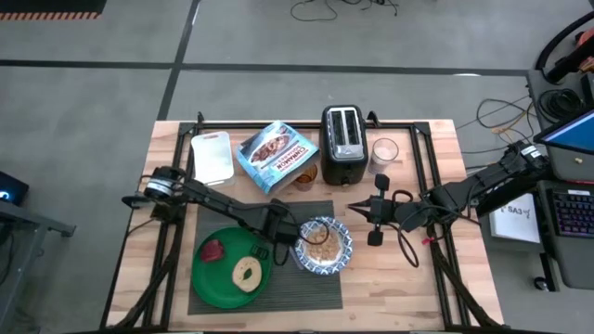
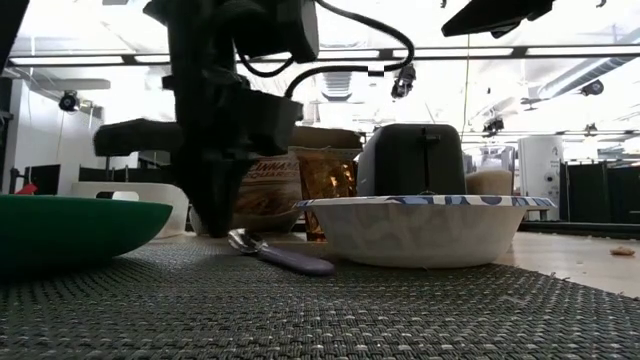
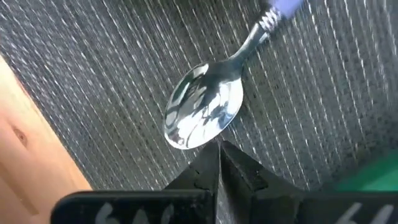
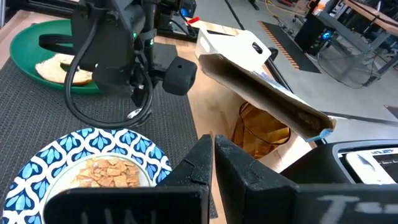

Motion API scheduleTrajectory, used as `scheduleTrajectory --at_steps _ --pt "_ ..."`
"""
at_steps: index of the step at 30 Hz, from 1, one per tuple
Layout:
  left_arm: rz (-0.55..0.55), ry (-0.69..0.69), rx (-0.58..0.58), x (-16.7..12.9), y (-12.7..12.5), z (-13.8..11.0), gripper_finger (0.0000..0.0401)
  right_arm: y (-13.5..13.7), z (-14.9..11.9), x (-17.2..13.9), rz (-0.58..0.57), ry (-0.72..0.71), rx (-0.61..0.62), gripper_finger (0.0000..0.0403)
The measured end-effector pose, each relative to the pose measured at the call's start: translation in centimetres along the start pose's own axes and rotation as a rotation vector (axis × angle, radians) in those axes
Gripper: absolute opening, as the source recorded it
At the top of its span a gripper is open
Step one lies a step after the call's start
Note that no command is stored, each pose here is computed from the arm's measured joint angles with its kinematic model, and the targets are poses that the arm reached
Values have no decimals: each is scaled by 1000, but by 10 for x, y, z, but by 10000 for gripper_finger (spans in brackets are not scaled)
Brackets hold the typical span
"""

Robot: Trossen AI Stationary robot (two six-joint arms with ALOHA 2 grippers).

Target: Arrange a breakfast setting

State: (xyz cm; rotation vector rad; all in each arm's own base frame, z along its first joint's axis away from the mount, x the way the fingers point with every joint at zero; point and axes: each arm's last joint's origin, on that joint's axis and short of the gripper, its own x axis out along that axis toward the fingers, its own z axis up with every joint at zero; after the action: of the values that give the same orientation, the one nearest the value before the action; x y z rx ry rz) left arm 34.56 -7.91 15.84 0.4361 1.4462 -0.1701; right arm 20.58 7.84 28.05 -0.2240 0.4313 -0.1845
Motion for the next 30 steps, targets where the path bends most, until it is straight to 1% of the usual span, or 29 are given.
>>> scheduleTrajectory --at_steps 2,7,8,14,18,20,22,25,28,30 --pt "27 -32 -14 0 4 3 0 0 0 0 0 0 0 9" --pt "165 -57 -55 2 18 6 0 0 0 0 0 0 0 9" --pt "177 -62 -63 2 20 6 0 0 0 0 0 0 0 9" --pt "177 -63 -98 0 23 5 0 0 0 0 0 1 -8 9" --pt "176 -81 -147 -12 20 2 0 2 -9 3 0 12 -57 9" --pt "177 -108 -152 -21 18 1 0 1 -13 3 -1 -10 -69 9" --pt "178 -145 -134 -33 14 -1 0 0 -13 2 -1 -61 -74 9" --pt "188 -239 -107 -55 10 -8 0 -3 -14 -3 65 -139 -71 9" --pt "203 -360 -127 -75 9 -30 0 -9 -17 -10 130 -203 -50 9" --pt "216 -469 -162 -87 8 -49 0 -15 -21 -14 122 -235 -27 9"
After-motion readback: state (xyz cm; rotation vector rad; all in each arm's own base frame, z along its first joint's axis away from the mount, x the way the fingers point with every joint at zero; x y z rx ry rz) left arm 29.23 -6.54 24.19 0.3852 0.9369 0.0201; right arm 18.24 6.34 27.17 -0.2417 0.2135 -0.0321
